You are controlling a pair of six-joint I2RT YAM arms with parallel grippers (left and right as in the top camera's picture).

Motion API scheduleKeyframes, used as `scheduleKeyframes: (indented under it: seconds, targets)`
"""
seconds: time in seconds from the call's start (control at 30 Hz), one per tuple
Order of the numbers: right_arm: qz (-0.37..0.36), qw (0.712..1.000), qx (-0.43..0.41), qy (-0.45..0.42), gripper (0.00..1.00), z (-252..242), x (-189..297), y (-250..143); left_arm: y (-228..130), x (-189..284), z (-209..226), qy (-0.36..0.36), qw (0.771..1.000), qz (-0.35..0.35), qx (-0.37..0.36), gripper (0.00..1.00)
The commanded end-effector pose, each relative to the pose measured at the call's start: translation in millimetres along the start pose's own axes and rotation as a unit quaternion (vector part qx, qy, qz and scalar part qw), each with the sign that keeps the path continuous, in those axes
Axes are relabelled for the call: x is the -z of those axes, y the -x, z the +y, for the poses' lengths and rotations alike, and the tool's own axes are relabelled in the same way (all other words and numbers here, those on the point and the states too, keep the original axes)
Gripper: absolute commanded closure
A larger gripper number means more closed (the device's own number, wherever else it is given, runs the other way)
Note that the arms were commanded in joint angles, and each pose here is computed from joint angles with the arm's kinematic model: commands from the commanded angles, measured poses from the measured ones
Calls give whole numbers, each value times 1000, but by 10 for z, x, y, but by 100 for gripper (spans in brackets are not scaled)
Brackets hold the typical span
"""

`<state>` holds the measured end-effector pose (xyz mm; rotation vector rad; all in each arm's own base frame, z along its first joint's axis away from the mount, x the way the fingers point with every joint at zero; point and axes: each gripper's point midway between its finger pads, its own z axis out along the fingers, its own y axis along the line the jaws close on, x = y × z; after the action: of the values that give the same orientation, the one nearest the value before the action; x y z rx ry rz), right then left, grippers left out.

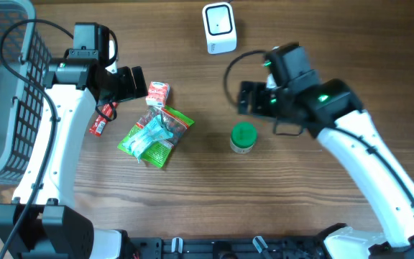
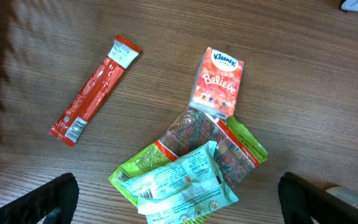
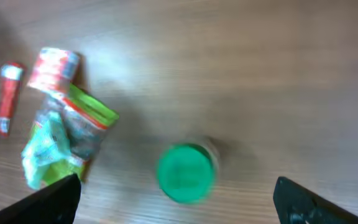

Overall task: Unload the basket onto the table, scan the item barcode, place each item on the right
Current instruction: 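Release the jar on the table and lift the right gripper away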

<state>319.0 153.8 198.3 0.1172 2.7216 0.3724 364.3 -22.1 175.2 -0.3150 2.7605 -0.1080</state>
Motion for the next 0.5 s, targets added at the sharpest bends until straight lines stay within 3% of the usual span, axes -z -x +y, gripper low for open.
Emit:
scheduleKeyframes:
  seconds: [0.0, 0.1, 0.47]
  targets:
    - [68, 997, -37, 24, 0, -42, -160, -123, 7, -3, 5, 2, 1000, -1, 1, 0]
    - [101, 993, -40, 50, 0, 73, -280, -201, 7, -3, 5, 2, 1000, -1, 1, 0]
    - [186, 979, -88, 0, 2, 44, -830, -486, 7, -3, 5, 2, 1000, -1, 1, 0]
